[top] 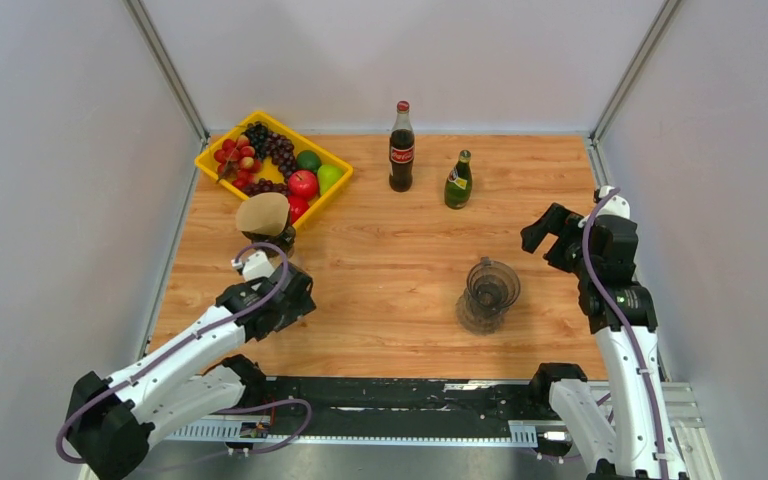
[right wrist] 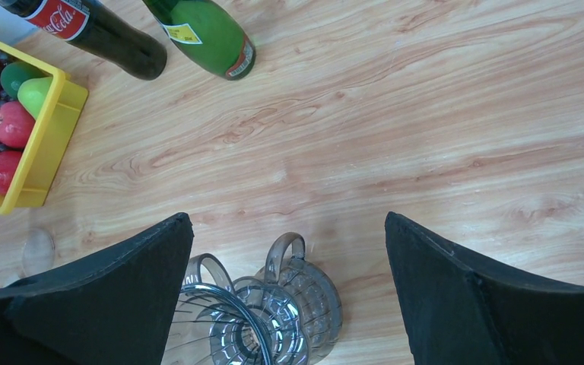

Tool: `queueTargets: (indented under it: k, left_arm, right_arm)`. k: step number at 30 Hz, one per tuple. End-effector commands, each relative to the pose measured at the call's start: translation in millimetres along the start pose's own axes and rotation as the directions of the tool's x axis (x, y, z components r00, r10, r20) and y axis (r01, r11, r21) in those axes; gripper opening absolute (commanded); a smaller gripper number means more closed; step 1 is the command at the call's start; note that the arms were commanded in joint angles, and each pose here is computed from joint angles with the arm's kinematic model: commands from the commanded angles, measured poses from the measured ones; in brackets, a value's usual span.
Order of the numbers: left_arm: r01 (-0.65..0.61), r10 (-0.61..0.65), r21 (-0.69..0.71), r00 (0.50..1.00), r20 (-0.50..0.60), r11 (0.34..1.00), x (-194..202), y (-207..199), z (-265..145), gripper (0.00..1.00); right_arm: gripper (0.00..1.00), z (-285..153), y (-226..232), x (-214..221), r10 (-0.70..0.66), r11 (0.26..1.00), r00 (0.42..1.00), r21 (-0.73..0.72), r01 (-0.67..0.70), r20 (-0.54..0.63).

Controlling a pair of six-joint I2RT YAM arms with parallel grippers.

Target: Place the coffee filter in the dripper

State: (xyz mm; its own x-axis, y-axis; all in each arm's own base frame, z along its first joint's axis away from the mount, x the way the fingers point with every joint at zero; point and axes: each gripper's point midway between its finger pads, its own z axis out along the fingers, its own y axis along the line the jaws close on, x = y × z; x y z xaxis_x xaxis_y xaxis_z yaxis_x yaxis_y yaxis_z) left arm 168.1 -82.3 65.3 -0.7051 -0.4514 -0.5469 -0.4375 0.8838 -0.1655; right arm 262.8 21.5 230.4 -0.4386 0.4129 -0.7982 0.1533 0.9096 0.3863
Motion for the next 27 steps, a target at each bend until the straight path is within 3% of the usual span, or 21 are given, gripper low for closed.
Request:
queueTargets:
  k: [1,15,27]
  left_arm:
    - [0.143,-0.134,-0.141,0.988,0.075,0.98,-26,26,7,0.98]
    - [0.245,-0.215,-0.16,0.959,0.185,0.956,-50,43,29,0.94]
    - [0.247,-0.217,-0.189,0.962,0.168,0.95,-42,47,51,0.9]
  right_arm:
    - [1.0,-3,12,-12,-0.001,0.998,0.999,-0.056,0.004,0.052]
    - [1.0,-7,11,-13,-0.01,0.998,0.997,-0.056,0.014,0.07]
    - [1.0,-9,17,-19,-0.024,0.996,0.997,-0.079,0.03,0.078]
